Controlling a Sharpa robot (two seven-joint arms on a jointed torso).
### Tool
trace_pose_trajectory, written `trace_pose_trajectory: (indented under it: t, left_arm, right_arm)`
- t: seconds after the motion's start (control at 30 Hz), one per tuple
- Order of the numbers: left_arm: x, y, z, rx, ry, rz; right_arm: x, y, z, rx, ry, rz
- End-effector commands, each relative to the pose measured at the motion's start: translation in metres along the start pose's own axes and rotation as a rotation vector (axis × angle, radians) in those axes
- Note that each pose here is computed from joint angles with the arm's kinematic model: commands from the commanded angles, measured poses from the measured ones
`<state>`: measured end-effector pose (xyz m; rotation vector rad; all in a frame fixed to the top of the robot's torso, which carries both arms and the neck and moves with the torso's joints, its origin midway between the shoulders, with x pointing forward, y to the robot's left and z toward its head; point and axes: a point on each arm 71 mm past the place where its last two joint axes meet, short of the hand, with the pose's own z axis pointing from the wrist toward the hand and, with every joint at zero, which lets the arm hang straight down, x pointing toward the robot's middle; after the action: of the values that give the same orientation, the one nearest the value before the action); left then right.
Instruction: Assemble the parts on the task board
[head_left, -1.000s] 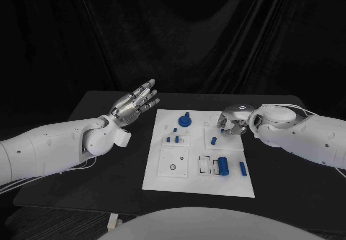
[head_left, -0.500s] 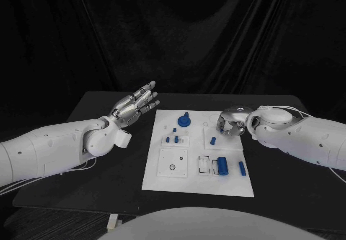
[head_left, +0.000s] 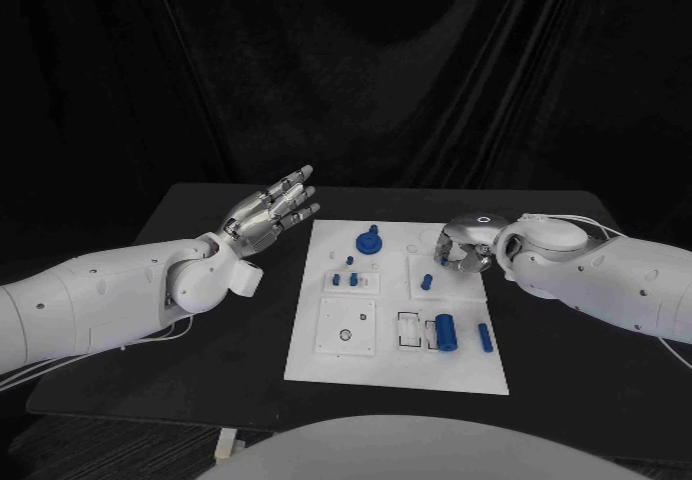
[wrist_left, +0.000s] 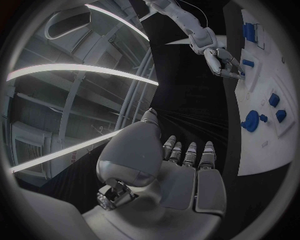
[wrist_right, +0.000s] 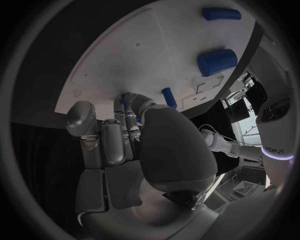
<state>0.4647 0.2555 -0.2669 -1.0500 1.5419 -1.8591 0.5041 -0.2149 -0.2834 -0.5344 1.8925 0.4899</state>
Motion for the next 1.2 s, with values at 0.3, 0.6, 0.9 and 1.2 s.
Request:
trace_pose_trajectory:
  t: [0.3,0.6,0.9,1.2]
  left_arm:
    - [0.0029,0.0028,0.0015,-0.010,0.018,-0.020]
    - [0.0022,0.0045,0.0010,-0.023,0.018,-0.021]
    - [0.0018,0.0058,0.0006,-0.031,0.020,-0.023]
    - [0.0017,0.0068,0.0002,-0.037,0.022,-0.025]
  right_arm:
    - [0.000,-0.002,-0.003,0.003,-0.055,-0.006]
    - [-0.002,-0.001,-0.008,0.001,-0.091,-0.004]
    - [-0.011,0.001,-0.015,-0.009,-0.124,-0.005]
    - [-0.031,0.017,-0.025,-0.057,-0.139,-0.004]
